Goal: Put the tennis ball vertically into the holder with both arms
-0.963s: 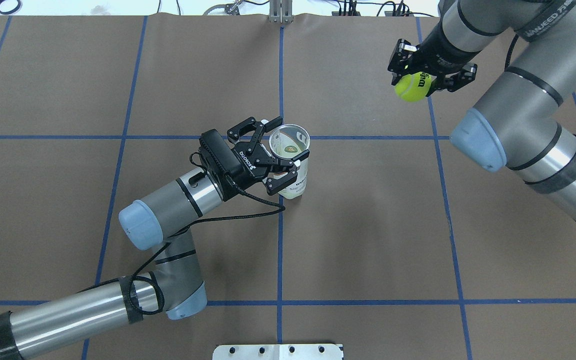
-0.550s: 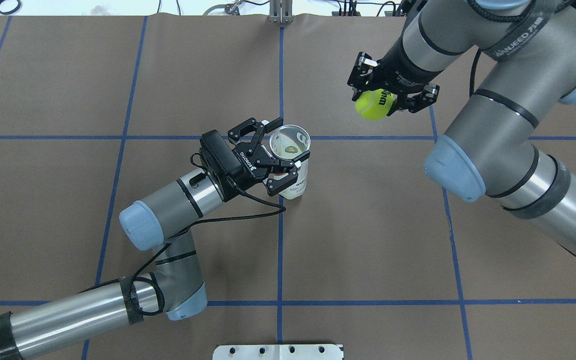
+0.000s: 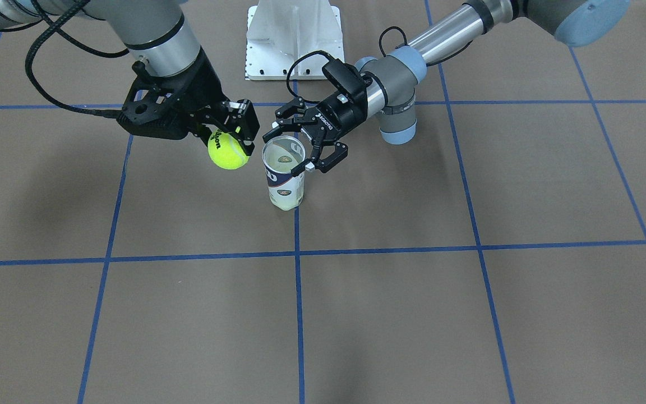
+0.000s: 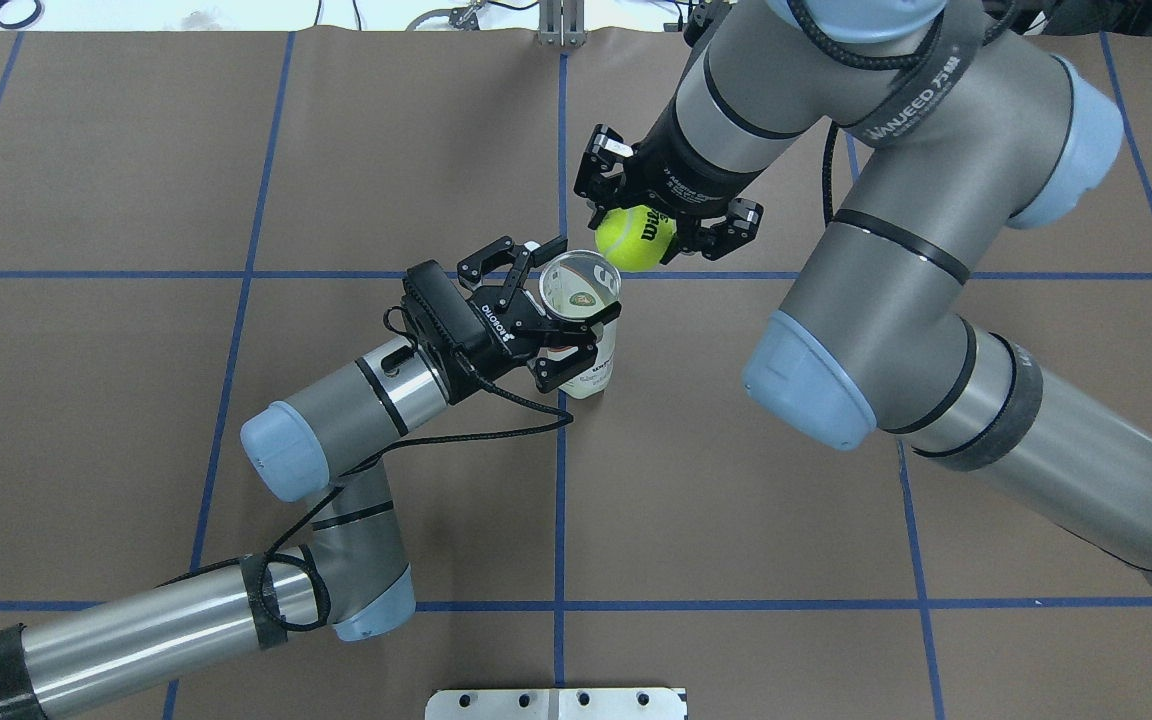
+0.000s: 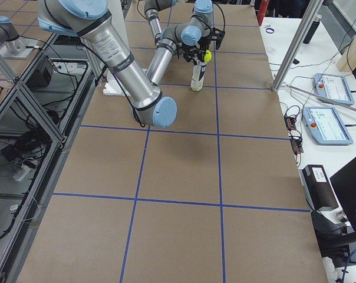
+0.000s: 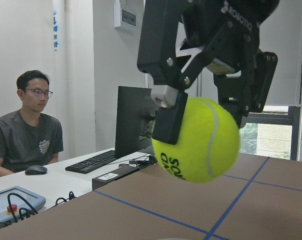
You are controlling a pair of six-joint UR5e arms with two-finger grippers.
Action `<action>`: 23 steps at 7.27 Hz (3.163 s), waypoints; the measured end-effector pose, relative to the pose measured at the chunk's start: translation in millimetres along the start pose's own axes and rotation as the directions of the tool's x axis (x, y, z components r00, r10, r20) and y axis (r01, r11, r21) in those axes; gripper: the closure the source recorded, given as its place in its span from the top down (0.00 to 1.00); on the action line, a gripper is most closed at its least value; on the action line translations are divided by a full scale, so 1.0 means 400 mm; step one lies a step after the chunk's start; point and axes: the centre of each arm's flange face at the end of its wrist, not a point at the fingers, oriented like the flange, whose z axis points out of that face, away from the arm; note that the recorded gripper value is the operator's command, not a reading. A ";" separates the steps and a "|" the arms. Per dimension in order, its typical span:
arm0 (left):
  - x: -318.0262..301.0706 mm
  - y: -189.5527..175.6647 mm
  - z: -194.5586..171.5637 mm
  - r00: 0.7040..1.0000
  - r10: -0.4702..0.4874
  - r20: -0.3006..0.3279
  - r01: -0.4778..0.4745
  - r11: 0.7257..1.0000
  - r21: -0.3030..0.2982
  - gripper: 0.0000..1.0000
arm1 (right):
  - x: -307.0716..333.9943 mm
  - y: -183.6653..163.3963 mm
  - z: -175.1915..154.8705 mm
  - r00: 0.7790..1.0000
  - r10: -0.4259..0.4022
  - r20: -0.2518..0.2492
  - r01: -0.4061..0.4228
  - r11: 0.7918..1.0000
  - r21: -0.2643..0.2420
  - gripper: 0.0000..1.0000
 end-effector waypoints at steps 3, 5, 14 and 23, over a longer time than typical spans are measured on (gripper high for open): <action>0.001 0.001 -0.001 1.000 0.000 0.000 0.000 1.000 0.000 0.90 | -0.048 0.037 0.037 1.000 -0.009 -0.008 0.009 1.000 -0.005 0.10; 0.000 0.001 -0.001 1.000 0.000 0.000 0.000 1.000 0.000 0.90 | -0.054 0.051 0.046 1.000 -0.014 -0.010 0.014 1.000 -0.010 0.99; -0.001 -0.056 -0.043 1.000 -0.016 -0.004 0.016 0.999 0.047 0.98 | 0.013 -0.006 0.019 1.000 0.003 -0.018 -0.002 1.000 0.023 1.00; -0.628 -0.020 -0.512 0.875 -0.059 0.481 0.151 0.976 -0.155 0.97 | 0.619 -0.425 -0.044 0.925 -0.267 -0.269 0.289 0.956 0.045 1.00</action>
